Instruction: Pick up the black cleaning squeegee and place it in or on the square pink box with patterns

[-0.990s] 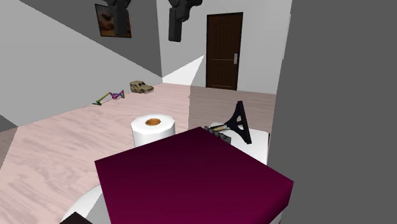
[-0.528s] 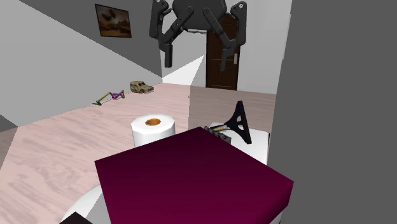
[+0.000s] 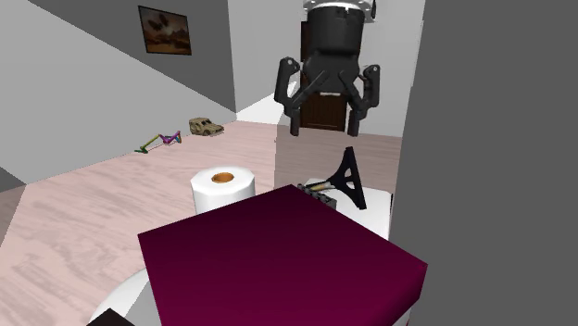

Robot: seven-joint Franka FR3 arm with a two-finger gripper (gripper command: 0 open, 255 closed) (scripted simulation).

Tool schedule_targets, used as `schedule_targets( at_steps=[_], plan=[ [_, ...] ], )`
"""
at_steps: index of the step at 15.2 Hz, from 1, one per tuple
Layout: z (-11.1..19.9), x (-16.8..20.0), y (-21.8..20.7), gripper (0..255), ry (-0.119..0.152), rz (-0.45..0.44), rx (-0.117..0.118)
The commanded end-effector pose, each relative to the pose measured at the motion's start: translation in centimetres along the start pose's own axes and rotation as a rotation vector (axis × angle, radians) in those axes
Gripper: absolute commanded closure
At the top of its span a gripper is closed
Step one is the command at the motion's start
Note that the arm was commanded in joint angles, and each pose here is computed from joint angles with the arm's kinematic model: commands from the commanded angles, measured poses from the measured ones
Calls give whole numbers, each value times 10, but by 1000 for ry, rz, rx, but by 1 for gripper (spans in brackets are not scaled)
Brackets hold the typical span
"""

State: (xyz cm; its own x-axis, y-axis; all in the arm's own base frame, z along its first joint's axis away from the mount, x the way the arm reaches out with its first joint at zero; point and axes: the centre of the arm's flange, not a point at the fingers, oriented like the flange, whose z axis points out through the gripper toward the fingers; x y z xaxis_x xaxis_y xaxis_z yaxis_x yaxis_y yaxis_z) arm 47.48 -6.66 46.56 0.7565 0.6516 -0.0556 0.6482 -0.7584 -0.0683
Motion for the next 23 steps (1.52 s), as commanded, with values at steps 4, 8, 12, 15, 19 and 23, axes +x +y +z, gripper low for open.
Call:
schedule_targets(
  at_steps=[4, 8, 12, 15, 19, 23],
  plan=[
    [32, 47, 36, 0, -22, -216, -19],
    [58, 87, 59, 0, -39, -384, -33],
    [83, 131, 74, 0, -56, -551, -47],
    [103, 165, 81, 0, -69, -677, -58],
    [124, 182, 84, 0, -75, -742, -64],
    [145, 181, 86, 0, -75, -742, -64]
  ],
)
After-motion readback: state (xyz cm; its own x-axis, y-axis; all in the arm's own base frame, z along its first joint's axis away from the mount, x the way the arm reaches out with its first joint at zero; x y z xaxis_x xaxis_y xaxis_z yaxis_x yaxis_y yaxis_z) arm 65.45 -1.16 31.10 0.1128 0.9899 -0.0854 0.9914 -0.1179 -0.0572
